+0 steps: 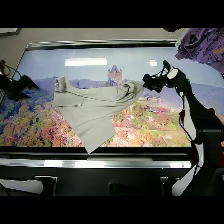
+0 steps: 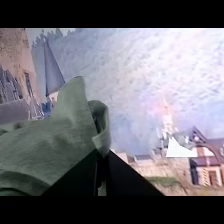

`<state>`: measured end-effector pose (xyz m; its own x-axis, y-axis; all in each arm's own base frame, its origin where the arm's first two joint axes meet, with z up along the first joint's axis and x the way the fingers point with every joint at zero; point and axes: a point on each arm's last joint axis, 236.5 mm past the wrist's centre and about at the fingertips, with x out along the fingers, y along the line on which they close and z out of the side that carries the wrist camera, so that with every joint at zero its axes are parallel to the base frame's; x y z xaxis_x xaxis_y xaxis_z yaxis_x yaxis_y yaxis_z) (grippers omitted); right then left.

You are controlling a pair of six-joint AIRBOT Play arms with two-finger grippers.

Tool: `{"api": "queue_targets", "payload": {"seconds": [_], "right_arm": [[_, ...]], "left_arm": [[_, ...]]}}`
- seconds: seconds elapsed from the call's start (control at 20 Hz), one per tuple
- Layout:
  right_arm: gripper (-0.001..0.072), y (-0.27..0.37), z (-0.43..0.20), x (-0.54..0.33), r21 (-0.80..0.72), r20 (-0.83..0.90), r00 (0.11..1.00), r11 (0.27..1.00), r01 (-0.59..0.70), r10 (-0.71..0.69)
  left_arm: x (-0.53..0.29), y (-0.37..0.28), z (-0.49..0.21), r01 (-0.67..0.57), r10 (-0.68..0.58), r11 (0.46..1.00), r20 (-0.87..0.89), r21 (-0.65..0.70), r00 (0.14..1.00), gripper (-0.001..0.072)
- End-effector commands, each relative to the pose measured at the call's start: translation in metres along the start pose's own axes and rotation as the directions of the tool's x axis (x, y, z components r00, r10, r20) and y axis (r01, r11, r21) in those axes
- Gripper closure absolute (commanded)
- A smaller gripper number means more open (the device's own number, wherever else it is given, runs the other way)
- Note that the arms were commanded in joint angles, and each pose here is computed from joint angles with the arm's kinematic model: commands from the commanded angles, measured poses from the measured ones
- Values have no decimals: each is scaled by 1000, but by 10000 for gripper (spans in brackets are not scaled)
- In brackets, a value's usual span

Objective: Fold the clothes and pants, and hang the long-sleeved shirts on hangers.

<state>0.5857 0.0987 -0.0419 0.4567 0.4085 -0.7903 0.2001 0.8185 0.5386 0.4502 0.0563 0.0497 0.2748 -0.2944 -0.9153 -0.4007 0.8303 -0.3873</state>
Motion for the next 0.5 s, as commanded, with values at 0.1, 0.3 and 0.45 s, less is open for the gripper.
{"api": "queue_targets", "payload": {"seconds": [0.1,0.3,0.45], "right_arm": [[679,-38,-31,-61,-83,-130,958,965,248,-257],[679,-41,-45,-67,-65,-190,943,962,264,-272],[679,-42,-51,-69,-36,-215,936,960,276,-277]], "left_arm": [[64,8,-103,104,-109,993,-108,-52,988,-13],[101,-22,-179,262,-266,964,-195,-45,944,-13],[126,-36,-211,253,-239,967,-249,27,939,-13]]}}
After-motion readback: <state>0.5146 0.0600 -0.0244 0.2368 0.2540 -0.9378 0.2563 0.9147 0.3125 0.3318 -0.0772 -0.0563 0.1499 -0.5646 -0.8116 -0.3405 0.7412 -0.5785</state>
